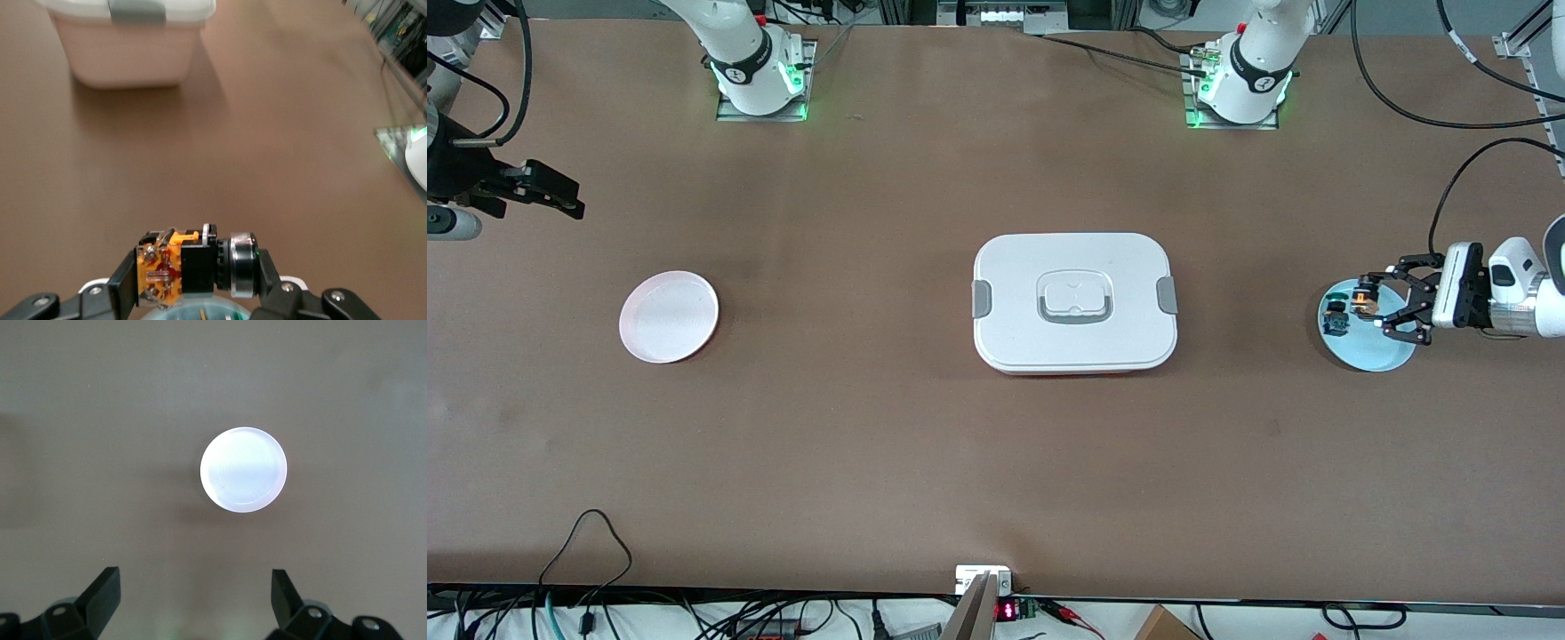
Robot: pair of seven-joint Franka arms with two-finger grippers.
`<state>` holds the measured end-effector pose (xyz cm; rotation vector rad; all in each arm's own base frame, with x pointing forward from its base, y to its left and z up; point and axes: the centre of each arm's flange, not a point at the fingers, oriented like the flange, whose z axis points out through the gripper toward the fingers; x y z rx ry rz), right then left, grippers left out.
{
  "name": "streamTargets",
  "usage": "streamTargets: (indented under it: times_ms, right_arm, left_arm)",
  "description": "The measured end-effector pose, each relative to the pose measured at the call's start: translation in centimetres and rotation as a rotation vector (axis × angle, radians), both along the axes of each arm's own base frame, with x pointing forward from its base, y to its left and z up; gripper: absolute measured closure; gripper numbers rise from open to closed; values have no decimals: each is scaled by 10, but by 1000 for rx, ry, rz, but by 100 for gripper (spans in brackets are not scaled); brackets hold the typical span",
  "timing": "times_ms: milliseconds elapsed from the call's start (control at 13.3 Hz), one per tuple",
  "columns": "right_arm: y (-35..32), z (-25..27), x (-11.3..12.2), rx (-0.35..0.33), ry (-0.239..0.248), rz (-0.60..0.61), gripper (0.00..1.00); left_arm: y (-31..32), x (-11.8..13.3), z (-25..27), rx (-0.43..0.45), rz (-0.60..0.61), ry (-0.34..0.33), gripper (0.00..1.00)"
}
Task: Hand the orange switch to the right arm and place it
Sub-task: 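Lift the orange switch with the left gripper toward the right gripper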
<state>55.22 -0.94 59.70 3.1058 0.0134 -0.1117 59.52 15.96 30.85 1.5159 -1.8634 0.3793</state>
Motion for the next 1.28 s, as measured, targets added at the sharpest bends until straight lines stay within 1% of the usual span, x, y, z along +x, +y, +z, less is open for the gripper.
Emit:
streamTargets:
  times_ms: [75, 150, 375, 526, 676, 751, 826, 976, 1051, 1126, 1276]
  right_arm:
    - [0, 0, 0, 0, 0, 0, 0]
    - [0, 0, 0, 0, 0, 0, 0]
    - [0, -2, 1, 0, 4, -1, 0]
    - [0, -4, 2, -1, 8, -1, 0]
    - [-1, -5, 2, 0, 11, 4, 0]
    - [-3, -6, 2, 1, 17, 10, 0]
    - [-4, -7, 0, 1, 30, 15, 0]
    - [-5, -8, -2, 8, 45, 15, 0]
    - [-3, -8, -2, 26, 45, 16, 0]
    - [0, -8, -2, 44, 47, 19, 0]
    - [10, -9, -2, 81, 51, 29, 0]
  left_arm:
    - [-22, 7, 11, -75, 4, 2, 28]
    - [-48, 11, 17, -156, 16, 29, 28]
    - [-144, 21, 17, -413, 17, 153, 28]
    - [-225, 27, 12, -585, -3, 204, 28]
    - [-313, 28, 18, -777, -8, 255, 28]
    - [-357, 25, 25, -856, -4, 270, 28]
    - [-400, 22, 33, -916, 20, 274, 28]
    - [-487, 13, 46, -1008, 126, 273, 28]
    - [-526, 6, 51, -1035, 192, 276, 28]
    - [-562, -4, 56, -1045, 252, 280, 28]
    - [-625, -31, 68, -1014, 352, 265, 28]
